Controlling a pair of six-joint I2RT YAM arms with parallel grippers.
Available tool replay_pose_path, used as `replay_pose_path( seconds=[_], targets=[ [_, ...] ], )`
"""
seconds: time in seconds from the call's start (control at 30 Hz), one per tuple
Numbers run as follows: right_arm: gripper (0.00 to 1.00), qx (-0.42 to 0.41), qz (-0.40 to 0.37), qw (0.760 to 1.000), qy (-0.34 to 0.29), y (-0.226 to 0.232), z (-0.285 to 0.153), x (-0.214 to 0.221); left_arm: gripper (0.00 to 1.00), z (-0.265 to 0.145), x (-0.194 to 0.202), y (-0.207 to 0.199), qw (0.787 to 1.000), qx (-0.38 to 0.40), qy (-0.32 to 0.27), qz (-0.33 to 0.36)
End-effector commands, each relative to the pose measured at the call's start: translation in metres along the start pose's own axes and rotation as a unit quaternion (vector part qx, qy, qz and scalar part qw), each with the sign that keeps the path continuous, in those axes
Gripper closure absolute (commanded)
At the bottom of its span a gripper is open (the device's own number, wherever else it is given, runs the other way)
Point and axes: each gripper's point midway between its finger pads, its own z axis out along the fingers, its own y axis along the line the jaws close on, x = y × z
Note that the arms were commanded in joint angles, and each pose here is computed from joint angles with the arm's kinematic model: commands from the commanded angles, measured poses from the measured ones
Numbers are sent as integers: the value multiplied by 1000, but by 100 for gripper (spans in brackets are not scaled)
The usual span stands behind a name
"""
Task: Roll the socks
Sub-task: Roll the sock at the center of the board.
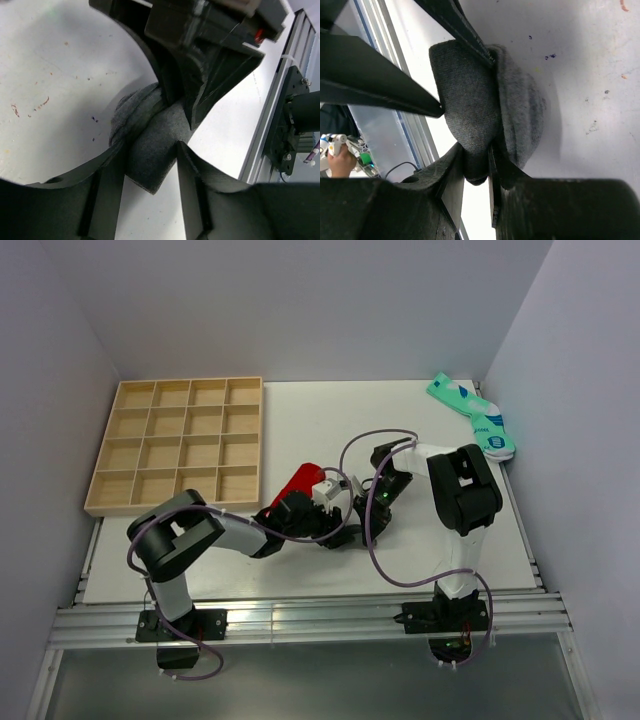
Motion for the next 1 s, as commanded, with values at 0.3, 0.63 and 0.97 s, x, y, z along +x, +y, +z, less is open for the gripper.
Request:
replay_pose_path(
  seconds=[0.3, 0.63, 0.97],
  targets=[
    [73, 84, -2, 996, -9, -28, -7, -4, 78, 6, 0, -9, 1000, 9, 0, -18],
    [43, 190, -31, 980, -47, -40, -27, -11, 100, 12, 15, 3, 996, -39, 52, -59],
    [32, 249, -51, 963, -84, -35, -43, -14, 100, 14, 23, 4, 988, -60, 91, -110]
  ],
)
